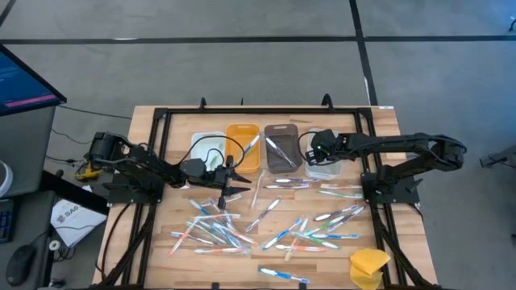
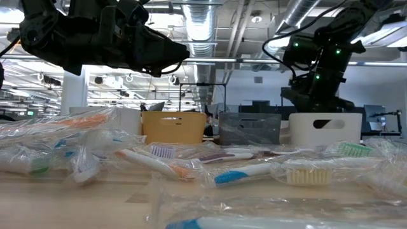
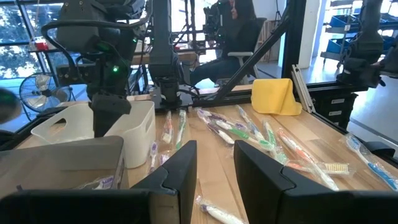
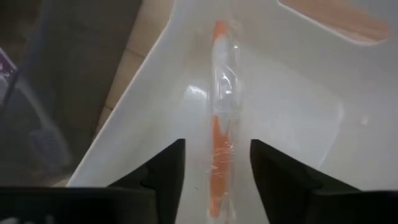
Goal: Pick & Place Toothbrushes
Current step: Put the purple toothbrush into the black transparent bin
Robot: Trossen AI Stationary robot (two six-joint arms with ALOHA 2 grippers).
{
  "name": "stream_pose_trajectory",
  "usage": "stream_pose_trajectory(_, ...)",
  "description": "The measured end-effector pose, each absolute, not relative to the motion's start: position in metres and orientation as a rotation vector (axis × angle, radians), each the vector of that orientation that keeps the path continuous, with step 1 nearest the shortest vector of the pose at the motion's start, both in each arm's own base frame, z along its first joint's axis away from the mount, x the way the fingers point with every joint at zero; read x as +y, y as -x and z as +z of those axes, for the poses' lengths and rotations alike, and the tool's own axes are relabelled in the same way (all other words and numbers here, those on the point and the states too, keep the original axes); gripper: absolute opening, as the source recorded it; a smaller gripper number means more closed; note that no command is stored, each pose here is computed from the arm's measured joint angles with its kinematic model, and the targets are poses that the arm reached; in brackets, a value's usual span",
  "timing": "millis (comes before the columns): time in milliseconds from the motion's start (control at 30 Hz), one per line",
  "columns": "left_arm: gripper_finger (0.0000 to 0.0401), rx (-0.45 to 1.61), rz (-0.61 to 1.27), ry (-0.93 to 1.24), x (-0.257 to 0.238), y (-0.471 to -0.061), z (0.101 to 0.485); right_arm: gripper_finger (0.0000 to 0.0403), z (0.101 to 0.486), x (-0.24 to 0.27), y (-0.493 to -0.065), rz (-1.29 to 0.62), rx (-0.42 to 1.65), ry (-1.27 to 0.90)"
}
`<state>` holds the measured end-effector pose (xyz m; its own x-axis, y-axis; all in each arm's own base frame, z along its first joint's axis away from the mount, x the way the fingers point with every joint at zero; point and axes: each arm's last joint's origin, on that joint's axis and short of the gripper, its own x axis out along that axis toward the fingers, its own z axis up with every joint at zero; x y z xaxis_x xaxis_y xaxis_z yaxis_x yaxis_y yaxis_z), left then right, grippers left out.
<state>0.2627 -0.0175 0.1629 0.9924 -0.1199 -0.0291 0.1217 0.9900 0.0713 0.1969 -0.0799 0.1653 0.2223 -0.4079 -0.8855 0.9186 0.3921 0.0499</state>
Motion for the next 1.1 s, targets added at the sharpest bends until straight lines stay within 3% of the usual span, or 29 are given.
stream_pose_trajectory(200, 0.0102, 0.025, -0.121, -0.073, -0.017, -0.263, 0.163, 0.0215, 0.182, -0.083, -0.206, -0.984, 0.902, -0.644)
stream_pose_trajectory(433, 0.0102, 0.026, -0.121, -0.071, -0.017, -0.263, 0.163, 0.0196, 0.212, -0.084, -0.212, -0.950, 0.962, -0.603)
stream_pose_trajectory(800, 0.0102, 0.034, -0.121, -0.064, -0.017, -0.263, 0.162, 0.0157, 0.270, -0.060, -0.233, -0.621, 1.003, -0.579)
stream_pose_trajectory(1100, 0.0102, 0.040, -0.121, -0.045, -0.017, -0.263, 0.162, 0.0145, 0.280, -0.025, -0.243, -0.404, 1.028, -0.434)
